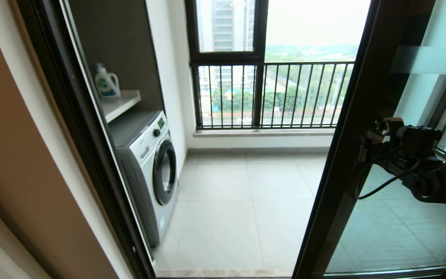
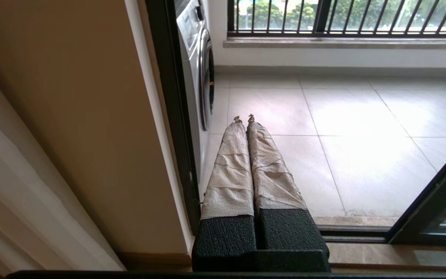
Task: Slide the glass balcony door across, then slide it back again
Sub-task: Close the slid door
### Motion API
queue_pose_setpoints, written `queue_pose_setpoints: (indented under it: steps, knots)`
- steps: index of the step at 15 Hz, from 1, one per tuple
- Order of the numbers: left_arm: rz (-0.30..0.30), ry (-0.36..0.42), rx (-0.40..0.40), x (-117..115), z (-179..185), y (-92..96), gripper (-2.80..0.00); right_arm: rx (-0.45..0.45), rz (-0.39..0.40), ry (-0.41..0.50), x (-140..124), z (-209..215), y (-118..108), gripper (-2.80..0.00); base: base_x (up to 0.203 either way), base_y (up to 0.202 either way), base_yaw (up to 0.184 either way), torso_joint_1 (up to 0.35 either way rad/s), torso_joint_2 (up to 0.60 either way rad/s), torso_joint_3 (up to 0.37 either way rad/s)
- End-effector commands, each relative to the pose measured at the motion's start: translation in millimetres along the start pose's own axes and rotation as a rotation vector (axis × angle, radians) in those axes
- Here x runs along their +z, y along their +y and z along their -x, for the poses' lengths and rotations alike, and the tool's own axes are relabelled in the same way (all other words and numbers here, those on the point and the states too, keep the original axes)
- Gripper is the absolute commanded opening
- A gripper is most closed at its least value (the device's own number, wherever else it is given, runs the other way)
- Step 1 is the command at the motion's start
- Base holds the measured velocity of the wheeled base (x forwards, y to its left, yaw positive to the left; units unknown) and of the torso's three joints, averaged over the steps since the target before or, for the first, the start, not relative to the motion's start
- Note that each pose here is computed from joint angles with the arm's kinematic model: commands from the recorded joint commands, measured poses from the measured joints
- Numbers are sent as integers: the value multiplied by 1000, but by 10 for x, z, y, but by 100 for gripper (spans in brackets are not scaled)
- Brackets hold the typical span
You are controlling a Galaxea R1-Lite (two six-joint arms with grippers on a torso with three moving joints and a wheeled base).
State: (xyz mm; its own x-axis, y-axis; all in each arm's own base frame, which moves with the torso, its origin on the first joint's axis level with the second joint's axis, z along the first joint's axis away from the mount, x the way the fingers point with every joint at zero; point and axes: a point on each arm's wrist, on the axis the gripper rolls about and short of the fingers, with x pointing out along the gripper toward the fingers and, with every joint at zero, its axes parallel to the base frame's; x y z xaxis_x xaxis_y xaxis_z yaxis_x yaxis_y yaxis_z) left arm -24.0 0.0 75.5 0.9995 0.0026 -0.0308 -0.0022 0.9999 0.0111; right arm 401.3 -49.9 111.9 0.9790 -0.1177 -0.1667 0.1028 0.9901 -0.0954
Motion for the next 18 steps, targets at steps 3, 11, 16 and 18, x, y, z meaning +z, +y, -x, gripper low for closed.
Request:
queue_pose_setpoints:
  steps: [3, 11, 16, 18]
  knots:
    - [0, 1, 0, 0, -1, 0, -280, 16, 8, -3, 17, 17, 186, -280, 0, 0, 0, 0, 0, 0]
    - [0, 1, 1, 1, -1, 0, -280, 90, 30, -12, 55, 63, 714, -280, 0, 0, 0, 0, 0, 0]
    - [0, 0, 1, 0, 0, 0, -280, 127, 43, -22, 84, 117, 1035, -280, 0, 0, 0, 0, 0, 0]
    - [0, 0, 1, 0, 0, 0, -280, 133, 44, -29, 102, 130, 1118, -280, 0, 0, 0, 0, 0, 0]
